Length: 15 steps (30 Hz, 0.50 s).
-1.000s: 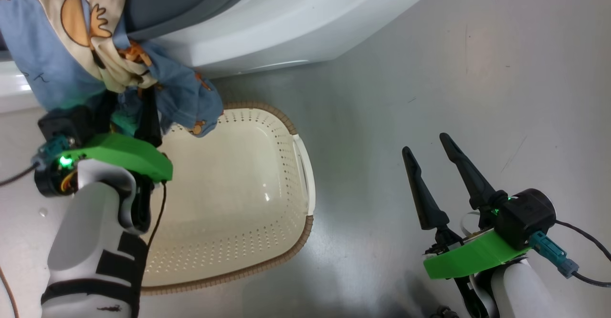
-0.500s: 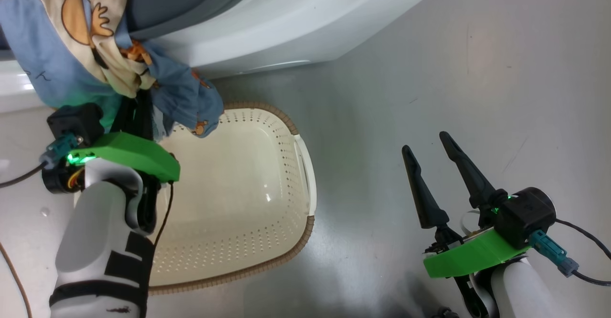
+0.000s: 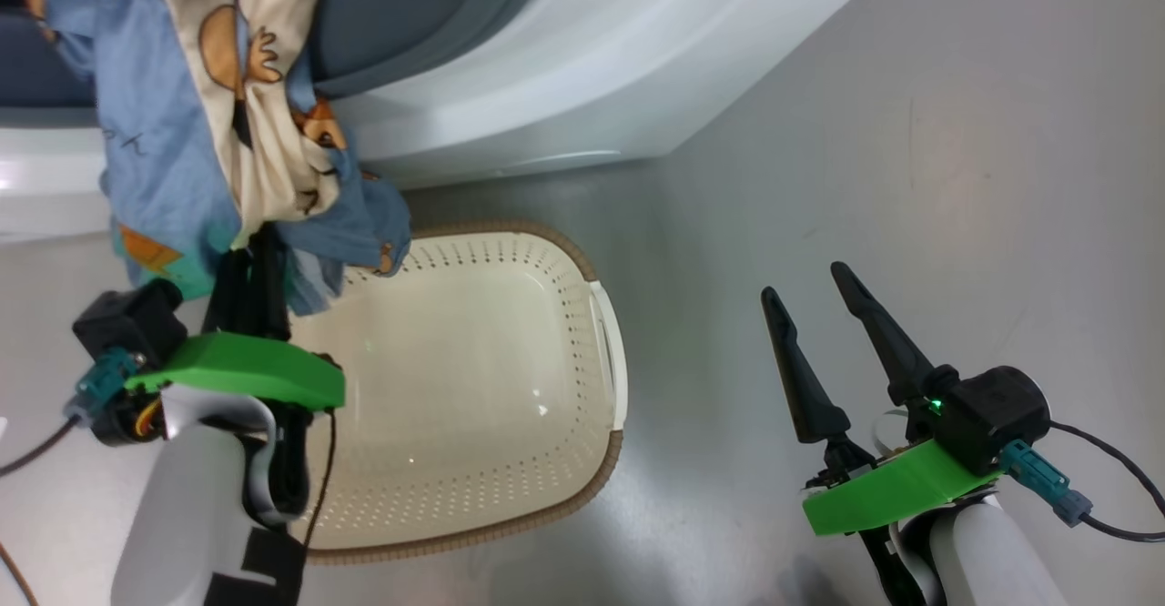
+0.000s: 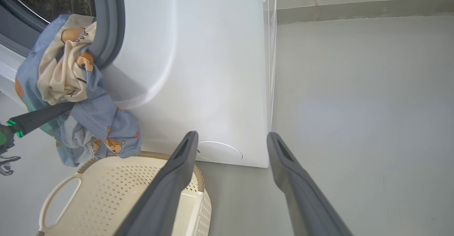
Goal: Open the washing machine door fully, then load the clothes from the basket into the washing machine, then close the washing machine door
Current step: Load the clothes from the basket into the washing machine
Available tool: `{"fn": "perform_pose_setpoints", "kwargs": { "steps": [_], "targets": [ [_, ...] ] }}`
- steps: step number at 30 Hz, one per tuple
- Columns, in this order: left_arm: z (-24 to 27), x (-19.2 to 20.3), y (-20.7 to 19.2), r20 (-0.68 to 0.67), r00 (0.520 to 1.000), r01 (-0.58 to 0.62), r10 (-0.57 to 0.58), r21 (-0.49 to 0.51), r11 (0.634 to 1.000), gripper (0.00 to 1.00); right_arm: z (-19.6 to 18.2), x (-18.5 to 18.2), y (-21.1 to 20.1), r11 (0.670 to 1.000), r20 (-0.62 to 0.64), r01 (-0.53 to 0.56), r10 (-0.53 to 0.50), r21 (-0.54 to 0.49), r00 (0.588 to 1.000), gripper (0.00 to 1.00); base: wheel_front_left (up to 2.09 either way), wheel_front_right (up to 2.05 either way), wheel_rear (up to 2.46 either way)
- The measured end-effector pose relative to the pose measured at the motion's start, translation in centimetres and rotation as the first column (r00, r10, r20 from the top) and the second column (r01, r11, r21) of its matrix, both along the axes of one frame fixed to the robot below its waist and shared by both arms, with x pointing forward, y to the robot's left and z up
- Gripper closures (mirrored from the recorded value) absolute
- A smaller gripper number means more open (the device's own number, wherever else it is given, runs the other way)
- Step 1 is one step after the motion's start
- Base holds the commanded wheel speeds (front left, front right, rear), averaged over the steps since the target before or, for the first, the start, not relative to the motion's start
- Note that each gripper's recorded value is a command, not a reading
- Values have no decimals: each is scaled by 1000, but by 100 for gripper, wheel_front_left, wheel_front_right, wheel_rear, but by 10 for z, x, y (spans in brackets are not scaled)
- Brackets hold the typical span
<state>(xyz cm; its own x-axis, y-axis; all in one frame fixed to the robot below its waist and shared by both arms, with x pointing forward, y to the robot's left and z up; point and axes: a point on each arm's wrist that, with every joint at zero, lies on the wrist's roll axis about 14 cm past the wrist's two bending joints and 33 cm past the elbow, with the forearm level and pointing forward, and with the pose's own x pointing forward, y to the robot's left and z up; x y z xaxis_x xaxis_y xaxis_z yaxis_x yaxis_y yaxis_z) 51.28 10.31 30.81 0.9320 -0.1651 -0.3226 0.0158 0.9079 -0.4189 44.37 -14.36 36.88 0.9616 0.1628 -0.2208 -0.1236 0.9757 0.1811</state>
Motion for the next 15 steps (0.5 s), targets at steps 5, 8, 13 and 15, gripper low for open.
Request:
{"fn": "perform_pose_setpoints", "kwargs": {
  "steps": [5, 8, 13, 15],
  "targets": [
    [41, 2, -6, 104, 995, 5, -3, -16, 1000, 100, 11, -1, 8, 1000, 23, -17, 16, 23, 1000, 0, 0, 0, 0],
    [67, 6, -12, 173, 985, 19, -16, -19, 1000, 100, 17, -2, 13, 999, 35, -30, 29, 29, 999, 0, 0, 0, 0],
    [91, 14, -12, 243, 970, 19, -22, 15, 1000, 100, 27, -4, 13, 999, 54, -24, 22, 44, 998, 0, 0, 0, 0],
    [95, 22, -7, 260, 965, 9, -22, 48, 999, 100, 28, -6, 10, 998, 50, -10, 7, 60, 999, 0, 0, 0, 0]
  ]
}}
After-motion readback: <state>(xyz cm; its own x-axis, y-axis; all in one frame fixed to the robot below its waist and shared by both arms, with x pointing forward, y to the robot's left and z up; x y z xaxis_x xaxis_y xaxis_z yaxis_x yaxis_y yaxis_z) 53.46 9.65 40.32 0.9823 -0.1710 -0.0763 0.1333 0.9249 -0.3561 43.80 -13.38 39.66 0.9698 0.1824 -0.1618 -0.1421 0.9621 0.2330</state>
